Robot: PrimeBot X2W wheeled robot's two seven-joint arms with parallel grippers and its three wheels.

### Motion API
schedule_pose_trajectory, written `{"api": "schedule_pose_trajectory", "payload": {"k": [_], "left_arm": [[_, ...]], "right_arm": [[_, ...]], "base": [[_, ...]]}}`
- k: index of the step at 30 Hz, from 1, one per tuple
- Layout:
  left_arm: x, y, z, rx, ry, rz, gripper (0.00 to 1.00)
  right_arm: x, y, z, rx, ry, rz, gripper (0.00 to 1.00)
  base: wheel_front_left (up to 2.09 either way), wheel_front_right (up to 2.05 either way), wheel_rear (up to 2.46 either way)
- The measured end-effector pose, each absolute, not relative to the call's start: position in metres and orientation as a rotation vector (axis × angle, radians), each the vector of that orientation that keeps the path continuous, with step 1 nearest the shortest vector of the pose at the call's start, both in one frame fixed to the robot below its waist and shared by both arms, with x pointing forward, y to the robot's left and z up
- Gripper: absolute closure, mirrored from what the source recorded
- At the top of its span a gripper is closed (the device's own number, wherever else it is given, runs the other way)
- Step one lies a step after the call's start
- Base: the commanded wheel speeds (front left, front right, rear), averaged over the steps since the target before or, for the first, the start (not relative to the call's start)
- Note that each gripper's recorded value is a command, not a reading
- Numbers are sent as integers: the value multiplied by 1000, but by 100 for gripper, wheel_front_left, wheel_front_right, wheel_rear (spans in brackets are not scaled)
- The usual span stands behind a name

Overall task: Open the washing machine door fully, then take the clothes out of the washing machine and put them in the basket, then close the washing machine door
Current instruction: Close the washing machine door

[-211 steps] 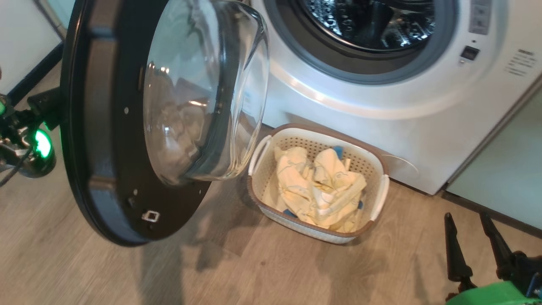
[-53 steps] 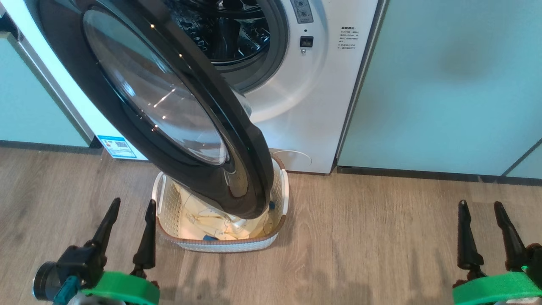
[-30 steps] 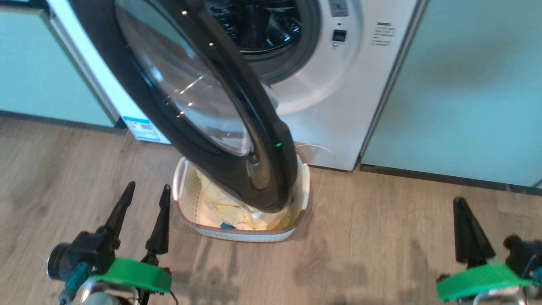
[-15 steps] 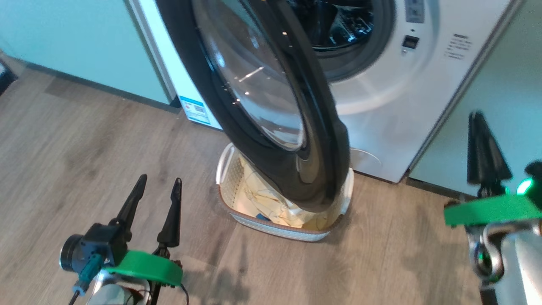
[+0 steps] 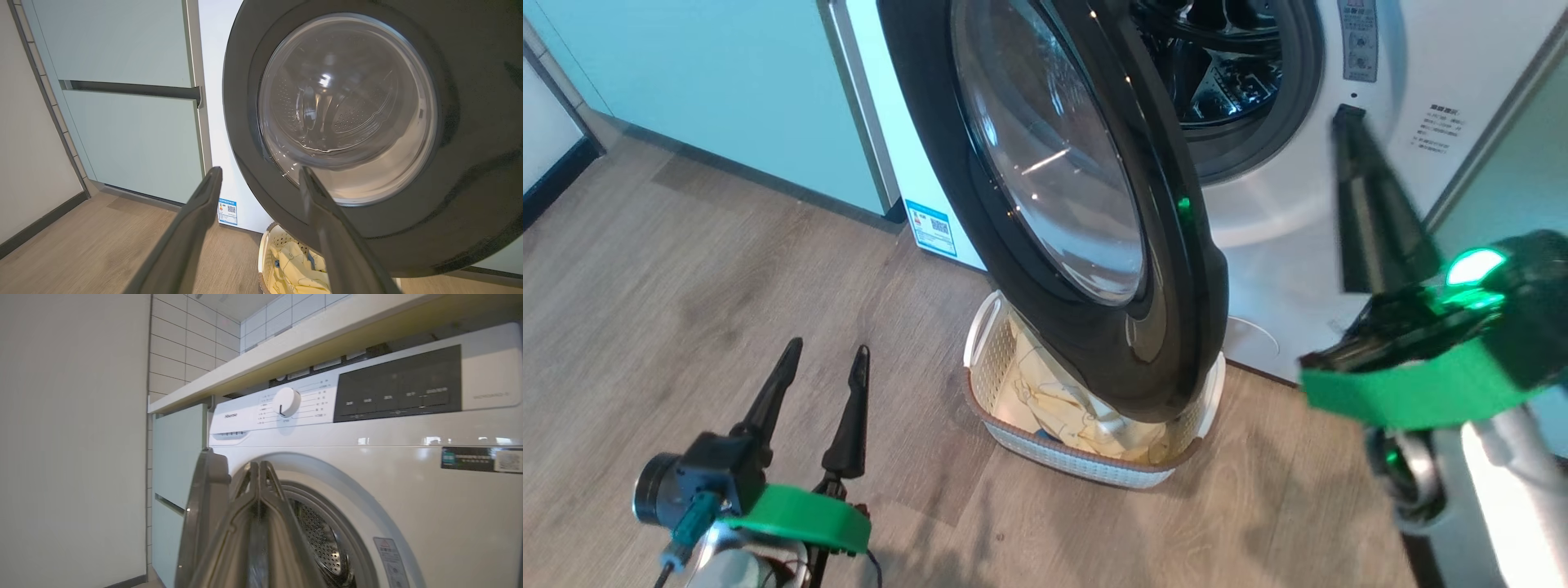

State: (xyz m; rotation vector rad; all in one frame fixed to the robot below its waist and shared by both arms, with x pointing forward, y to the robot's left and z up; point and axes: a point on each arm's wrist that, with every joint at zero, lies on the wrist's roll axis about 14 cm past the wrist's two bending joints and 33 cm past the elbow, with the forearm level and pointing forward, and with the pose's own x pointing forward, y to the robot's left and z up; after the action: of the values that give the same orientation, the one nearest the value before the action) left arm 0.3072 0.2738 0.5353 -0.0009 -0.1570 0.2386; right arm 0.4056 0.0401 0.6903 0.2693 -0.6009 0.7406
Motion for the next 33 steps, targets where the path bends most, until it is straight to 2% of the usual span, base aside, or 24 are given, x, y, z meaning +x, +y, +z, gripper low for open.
{"api": "schedule_pose_trajectory", "payload": {"k": [5, 12, 23, 33], "left_arm": [[305, 273, 535, -1, -159, 240, 0], [307, 270, 535, -8, -158, 231, 0], [309, 268, 533, -15, -153, 227, 0], [309, 268, 531, -12, -145, 230, 0]], "right_arm": [[369, 71, 700, 278, -623, 880, 100], [336, 103, 667, 296, -473, 1019, 100], [344, 115, 599, 261, -238, 1024, 100], [337, 128, 554, 257, -89, 1063, 100]], "base": [[0, 0, 0], [0, 0, 0], [0, 0, 0], [0, 0, 0]]}}
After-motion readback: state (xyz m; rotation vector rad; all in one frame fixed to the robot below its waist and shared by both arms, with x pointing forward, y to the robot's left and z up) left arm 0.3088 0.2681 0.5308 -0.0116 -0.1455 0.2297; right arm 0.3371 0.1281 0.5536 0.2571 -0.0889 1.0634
